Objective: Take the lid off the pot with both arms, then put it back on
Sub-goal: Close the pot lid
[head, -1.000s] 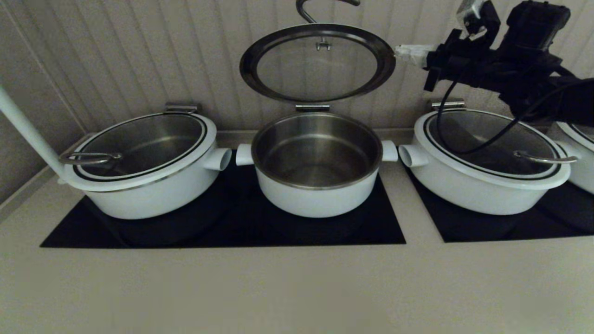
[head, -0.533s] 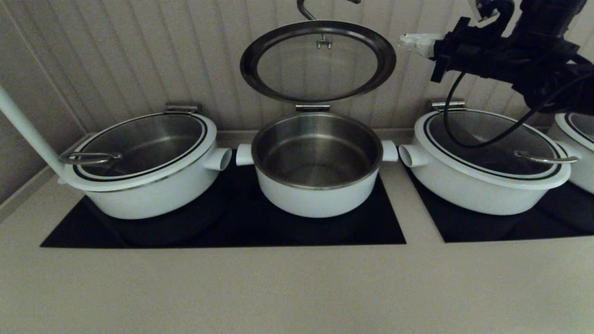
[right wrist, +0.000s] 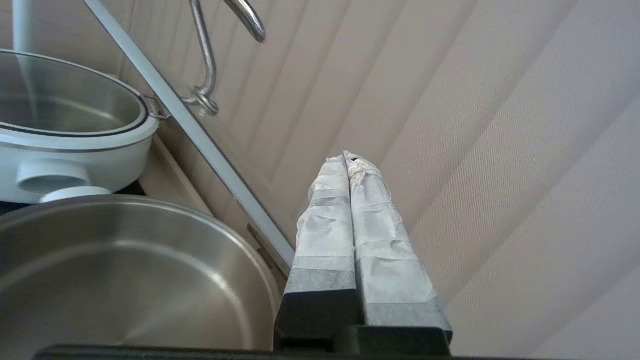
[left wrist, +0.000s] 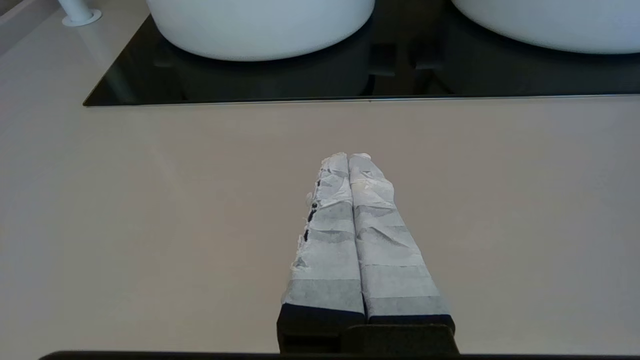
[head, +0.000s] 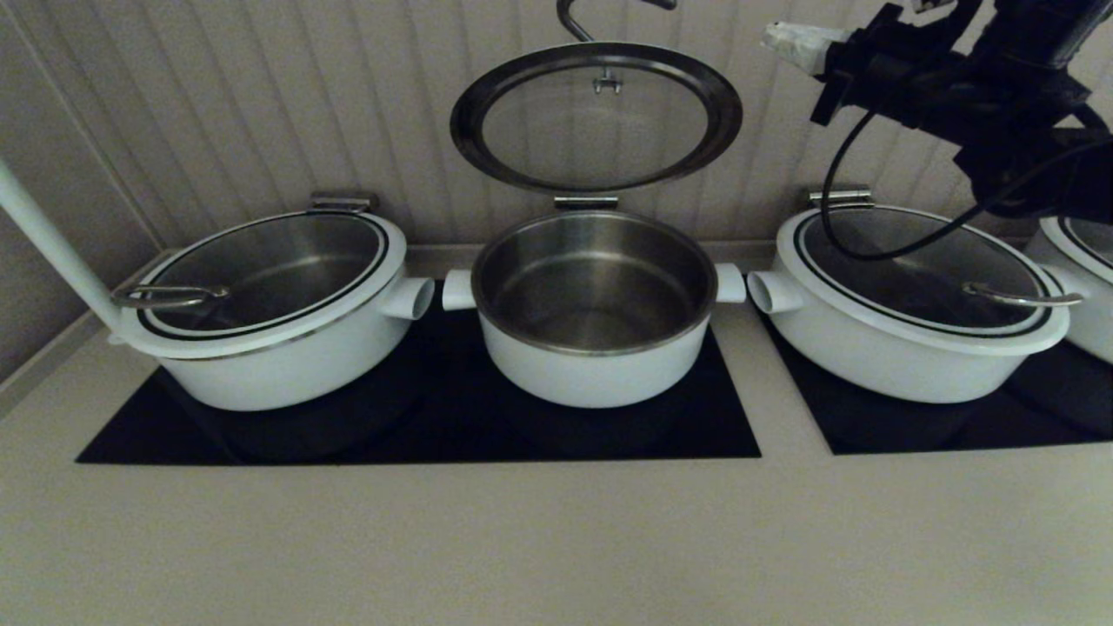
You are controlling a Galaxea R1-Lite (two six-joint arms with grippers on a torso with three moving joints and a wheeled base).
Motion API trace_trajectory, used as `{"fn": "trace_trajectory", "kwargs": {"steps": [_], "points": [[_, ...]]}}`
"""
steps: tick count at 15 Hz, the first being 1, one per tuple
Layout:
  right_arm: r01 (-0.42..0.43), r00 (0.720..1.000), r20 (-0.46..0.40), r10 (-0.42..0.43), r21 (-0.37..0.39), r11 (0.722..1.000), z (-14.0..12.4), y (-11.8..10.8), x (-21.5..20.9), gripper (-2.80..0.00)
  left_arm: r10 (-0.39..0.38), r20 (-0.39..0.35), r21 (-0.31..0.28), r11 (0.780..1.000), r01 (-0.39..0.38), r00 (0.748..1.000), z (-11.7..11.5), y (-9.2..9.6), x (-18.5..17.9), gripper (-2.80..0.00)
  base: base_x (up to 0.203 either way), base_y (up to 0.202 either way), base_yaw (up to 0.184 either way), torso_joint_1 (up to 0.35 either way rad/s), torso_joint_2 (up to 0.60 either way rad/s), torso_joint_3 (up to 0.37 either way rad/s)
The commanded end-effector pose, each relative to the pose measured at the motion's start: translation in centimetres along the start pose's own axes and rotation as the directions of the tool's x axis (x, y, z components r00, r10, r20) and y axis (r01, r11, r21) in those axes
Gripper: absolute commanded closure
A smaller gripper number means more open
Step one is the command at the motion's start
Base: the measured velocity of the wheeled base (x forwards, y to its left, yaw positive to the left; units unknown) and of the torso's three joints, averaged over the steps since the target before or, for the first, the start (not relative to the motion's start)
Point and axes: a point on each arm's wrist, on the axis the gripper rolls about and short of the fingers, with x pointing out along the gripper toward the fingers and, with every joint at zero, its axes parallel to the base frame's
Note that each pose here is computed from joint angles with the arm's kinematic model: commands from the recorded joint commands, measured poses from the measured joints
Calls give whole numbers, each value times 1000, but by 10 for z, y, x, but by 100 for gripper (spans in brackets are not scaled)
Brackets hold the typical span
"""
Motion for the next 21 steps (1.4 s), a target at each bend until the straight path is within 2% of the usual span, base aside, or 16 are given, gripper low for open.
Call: {"fn": "trace_trajectory", "kwargs": {"steps": [1,7,15,21], "points": [[-12,1000,1,12,5,1000,-25,6,7,0,0,0,0,1000,0,1000,0,0,0,0,0,0,0,0,0,0],[-29,999,22,30,-36,999,-48,17,18,0,0,-1,0,1000,0,1000,0,0,0,0,0,0,0,0,0,0],[-62,998,11,62,-6,998,-46,25,24,0,0,-1,0,1000,0,1000,0,0,0,0,0,0,0,0,0,0],[-99,995,-18,100,35,994,-34,25,22,0,0,0,0,1000,0,1000,0,0,0,0,0,0,0,0,0,0]]}}
